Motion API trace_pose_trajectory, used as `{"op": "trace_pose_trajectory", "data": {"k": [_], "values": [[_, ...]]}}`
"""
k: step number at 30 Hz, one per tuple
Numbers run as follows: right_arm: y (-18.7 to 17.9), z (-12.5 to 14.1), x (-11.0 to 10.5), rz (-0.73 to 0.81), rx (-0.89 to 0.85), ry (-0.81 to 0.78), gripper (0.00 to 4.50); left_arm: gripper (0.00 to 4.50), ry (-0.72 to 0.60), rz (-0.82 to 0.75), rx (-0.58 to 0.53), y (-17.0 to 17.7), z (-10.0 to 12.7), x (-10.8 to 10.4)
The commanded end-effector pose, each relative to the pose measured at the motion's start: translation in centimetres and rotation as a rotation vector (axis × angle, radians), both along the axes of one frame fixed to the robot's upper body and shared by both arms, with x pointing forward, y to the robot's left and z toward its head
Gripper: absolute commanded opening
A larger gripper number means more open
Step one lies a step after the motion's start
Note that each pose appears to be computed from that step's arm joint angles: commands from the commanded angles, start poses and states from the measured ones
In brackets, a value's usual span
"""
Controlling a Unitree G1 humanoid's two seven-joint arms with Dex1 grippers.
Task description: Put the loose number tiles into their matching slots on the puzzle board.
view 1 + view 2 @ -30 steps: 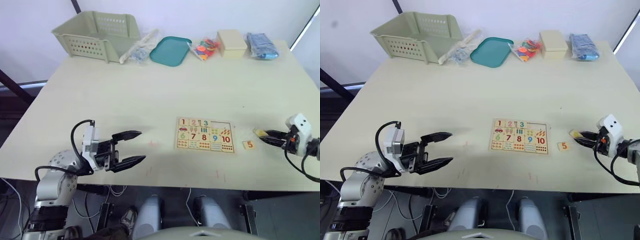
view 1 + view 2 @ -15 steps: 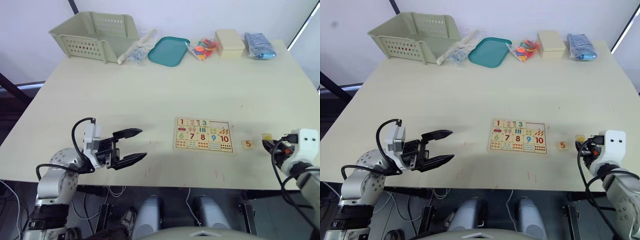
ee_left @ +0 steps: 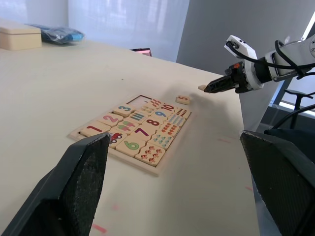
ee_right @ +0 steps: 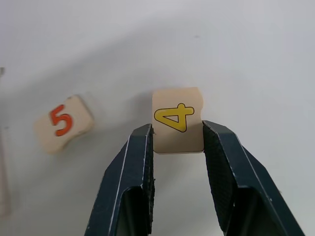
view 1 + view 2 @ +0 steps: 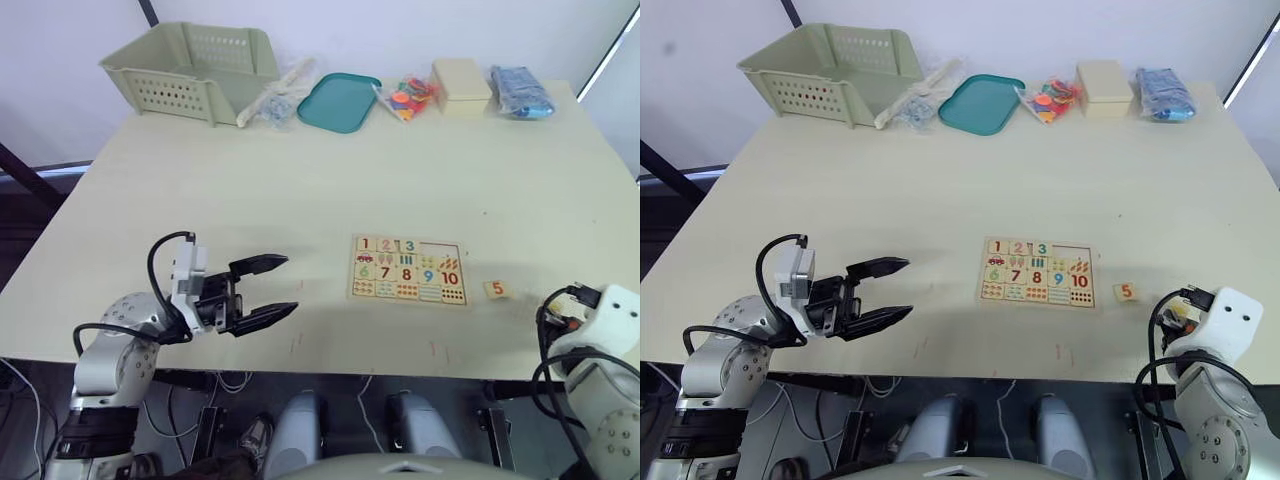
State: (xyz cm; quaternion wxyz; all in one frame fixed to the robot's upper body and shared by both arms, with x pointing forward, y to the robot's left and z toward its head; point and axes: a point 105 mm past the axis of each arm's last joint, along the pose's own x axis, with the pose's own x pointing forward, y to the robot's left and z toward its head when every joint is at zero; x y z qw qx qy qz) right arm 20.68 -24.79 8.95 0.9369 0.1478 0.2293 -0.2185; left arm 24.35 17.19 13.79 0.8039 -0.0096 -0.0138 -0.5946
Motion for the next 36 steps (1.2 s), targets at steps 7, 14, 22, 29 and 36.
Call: {"op": "trace_pose_trajectory", "data": {"k": [7, 14, 22, 29, 36], "values": [[2.7, 0.3, 1.4, -0.074, 0.155, -0.07, 0.91, 4.5, -0.033, -0.031, -0.004, -0.8, 1.2, -0.3], [2.7, 1.0, 3.1, -0.15, 0.231, -0.096, 0.91, 4.5, -0.025, -0.039, -0.003, -0.9, 1.3, -0.5], [2.3, 1.1, 5.1, -0.183, 0.312, -0.093, 0.91, 4.5, -0.015, -0.043, -0.004, -1.0, 1.2, -0.5], [1.8, 1.2, 6.6, -0.201, 0.37, -0.08, 0.91, 4.5, -0.019, -0.043, -0.009, -1.0, 1.2, -0.5], [3.1, 0.4, 6.6, -0.176, 0.398, -0.048, 0.91, 4.5, -0.022, -0.042, -0.013, -0.7, 1.3, -0.7]]}}
